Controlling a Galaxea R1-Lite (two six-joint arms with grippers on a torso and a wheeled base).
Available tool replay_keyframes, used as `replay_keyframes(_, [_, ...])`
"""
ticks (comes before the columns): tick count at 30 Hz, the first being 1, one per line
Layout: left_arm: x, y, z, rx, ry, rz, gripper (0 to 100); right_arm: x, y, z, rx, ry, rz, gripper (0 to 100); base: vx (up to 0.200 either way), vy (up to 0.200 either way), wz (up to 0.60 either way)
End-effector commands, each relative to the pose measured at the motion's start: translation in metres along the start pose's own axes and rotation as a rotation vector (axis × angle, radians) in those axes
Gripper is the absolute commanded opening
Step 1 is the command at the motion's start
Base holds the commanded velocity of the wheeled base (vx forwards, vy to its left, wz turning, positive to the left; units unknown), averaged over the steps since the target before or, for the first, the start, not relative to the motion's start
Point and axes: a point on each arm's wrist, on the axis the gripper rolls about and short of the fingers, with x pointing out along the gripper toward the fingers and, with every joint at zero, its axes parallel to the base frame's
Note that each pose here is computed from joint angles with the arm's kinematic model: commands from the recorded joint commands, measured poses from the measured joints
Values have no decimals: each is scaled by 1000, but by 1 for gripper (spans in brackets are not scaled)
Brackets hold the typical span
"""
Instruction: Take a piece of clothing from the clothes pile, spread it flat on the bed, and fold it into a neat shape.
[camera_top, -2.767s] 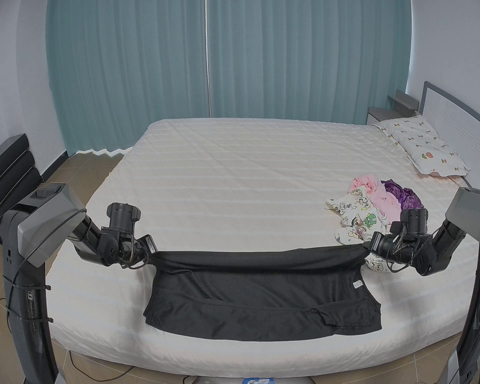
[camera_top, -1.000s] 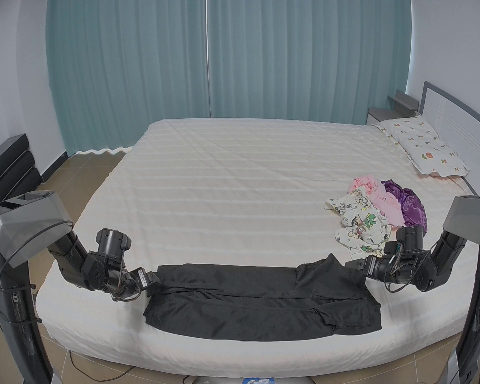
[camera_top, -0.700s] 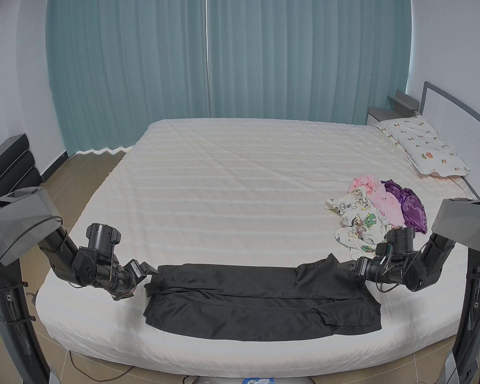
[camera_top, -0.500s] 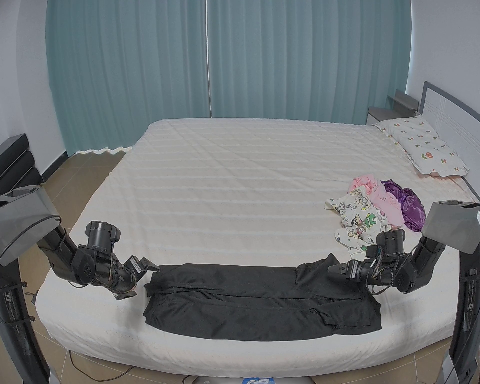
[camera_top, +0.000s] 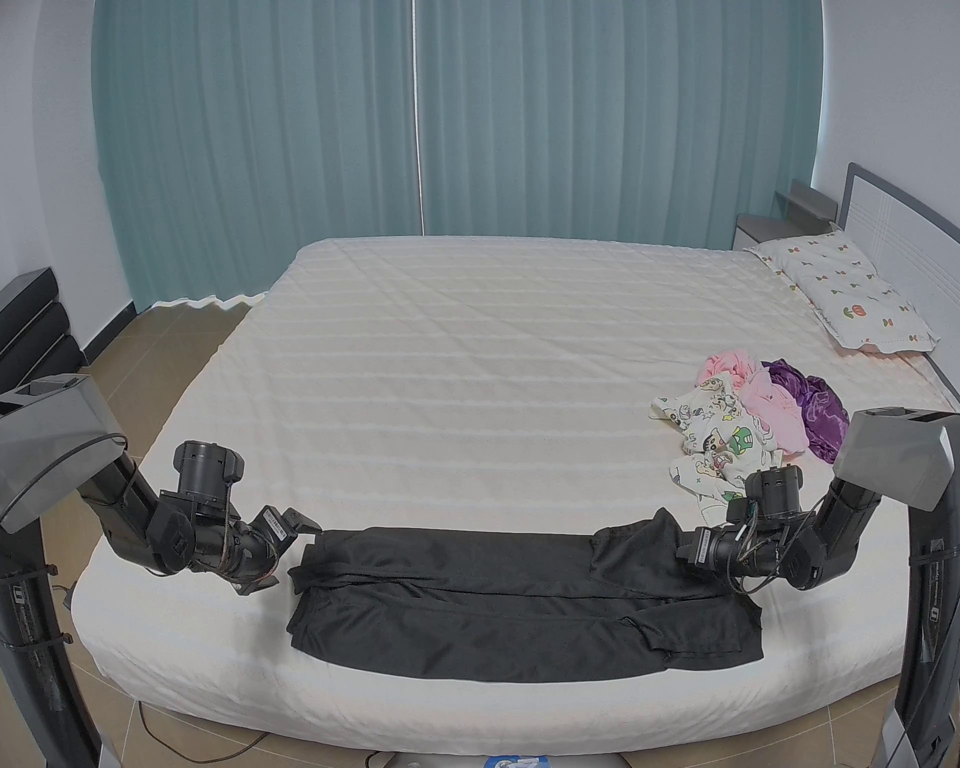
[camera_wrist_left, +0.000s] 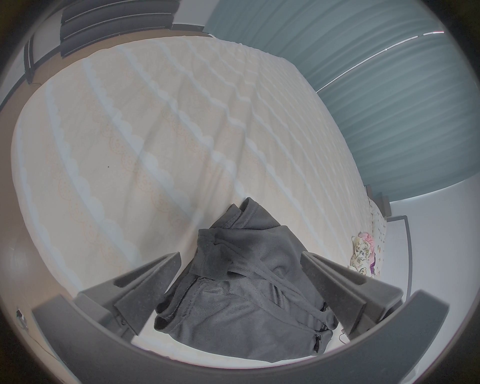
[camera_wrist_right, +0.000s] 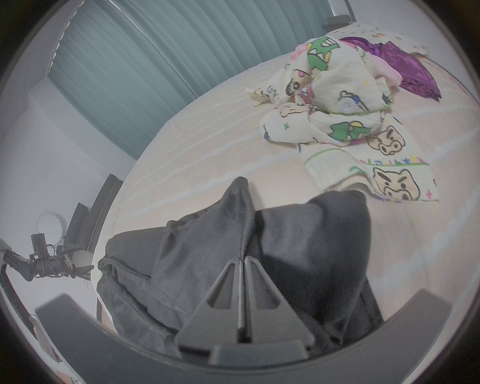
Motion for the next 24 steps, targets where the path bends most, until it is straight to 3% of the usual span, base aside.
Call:
replay_keyframes(1, [1, 1, -1, -1, 3, 5, 100, -16, -2, 3, 11, -15, -8, 0, 0, 0, 0])
replay_keyframes(24, [3, 5, -6, 11, -12, 48, 100, -47, -15, -11, 21, 26, -59, 0, 0, 0, 0])
